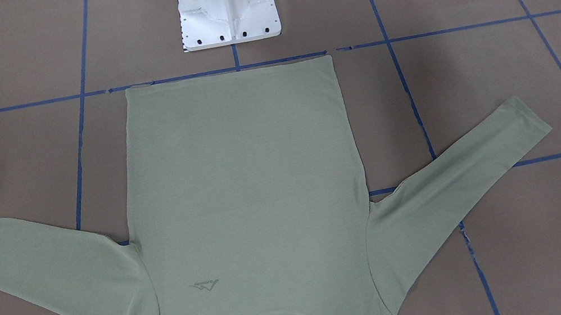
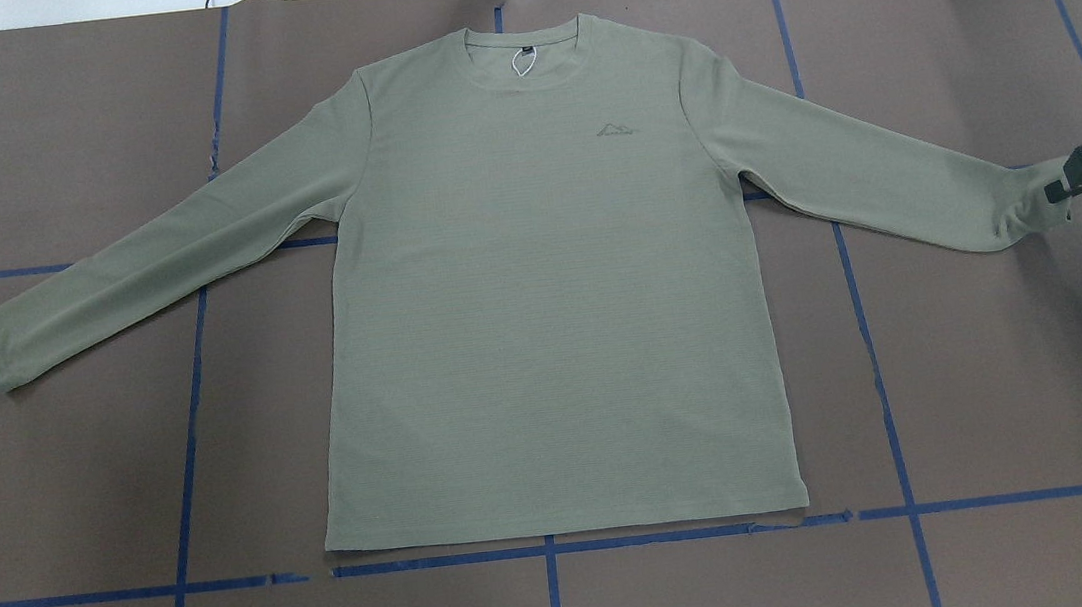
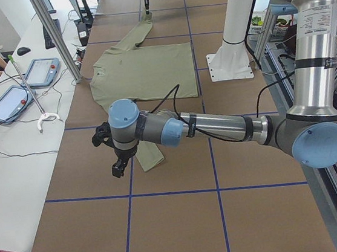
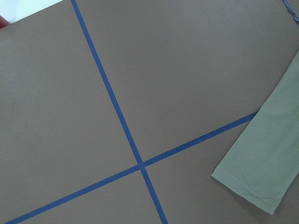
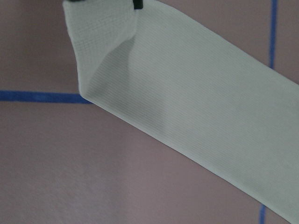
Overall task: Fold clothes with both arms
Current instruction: 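Lower the right gripper onto the sleeve cuff nearest it and grasp, then carry the grasped sleeve with the right gripper across the shirt body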
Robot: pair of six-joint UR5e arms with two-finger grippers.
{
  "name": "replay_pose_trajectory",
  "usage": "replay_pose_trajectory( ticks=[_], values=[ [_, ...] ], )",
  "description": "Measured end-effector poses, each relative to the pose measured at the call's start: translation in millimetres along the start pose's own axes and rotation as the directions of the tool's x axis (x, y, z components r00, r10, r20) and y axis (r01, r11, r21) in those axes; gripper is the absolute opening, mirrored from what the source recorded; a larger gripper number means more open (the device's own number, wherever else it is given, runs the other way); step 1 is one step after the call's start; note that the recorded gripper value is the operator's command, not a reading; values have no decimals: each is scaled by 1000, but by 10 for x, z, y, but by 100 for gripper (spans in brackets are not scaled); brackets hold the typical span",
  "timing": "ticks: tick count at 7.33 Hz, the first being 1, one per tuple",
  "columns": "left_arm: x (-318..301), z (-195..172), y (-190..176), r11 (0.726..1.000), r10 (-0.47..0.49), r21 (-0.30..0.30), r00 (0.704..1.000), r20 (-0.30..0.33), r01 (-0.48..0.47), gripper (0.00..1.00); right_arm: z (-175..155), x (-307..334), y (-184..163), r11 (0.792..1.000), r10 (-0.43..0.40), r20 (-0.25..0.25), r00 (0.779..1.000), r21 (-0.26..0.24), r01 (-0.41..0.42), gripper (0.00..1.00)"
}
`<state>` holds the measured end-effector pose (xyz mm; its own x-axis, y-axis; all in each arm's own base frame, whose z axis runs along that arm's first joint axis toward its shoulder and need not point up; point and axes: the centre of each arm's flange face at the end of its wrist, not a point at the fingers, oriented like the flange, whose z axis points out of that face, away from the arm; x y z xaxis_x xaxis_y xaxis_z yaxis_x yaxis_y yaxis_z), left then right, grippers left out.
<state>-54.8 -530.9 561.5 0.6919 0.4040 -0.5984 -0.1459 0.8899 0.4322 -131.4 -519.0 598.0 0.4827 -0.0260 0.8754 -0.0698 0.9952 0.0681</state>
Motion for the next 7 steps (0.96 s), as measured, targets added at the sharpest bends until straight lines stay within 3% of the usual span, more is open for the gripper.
replay_pose_trajectory(
  ticks=[2,4,5,7],
  values=[
    [0,-1,-5,1000,0,0,1000,0,0,100,-148,-885,-448,998,33,76,997,42,-37,0],
    [-4,3,-3,1000,-1,-1,1000,0,1,100,-133,-1979,-867,999,34,138,990,35,-39,0],
    [-6,4,0,1000,-2,-2,1000,0,2,100,-103,-2551,-1031,999,26,146,989,22,-30,0],
    [-8,-1,4,1000,-3,-1,1000,0,3,100,86,-3849,-1193,999,-14,108,994,34,10,0]
  ],
)
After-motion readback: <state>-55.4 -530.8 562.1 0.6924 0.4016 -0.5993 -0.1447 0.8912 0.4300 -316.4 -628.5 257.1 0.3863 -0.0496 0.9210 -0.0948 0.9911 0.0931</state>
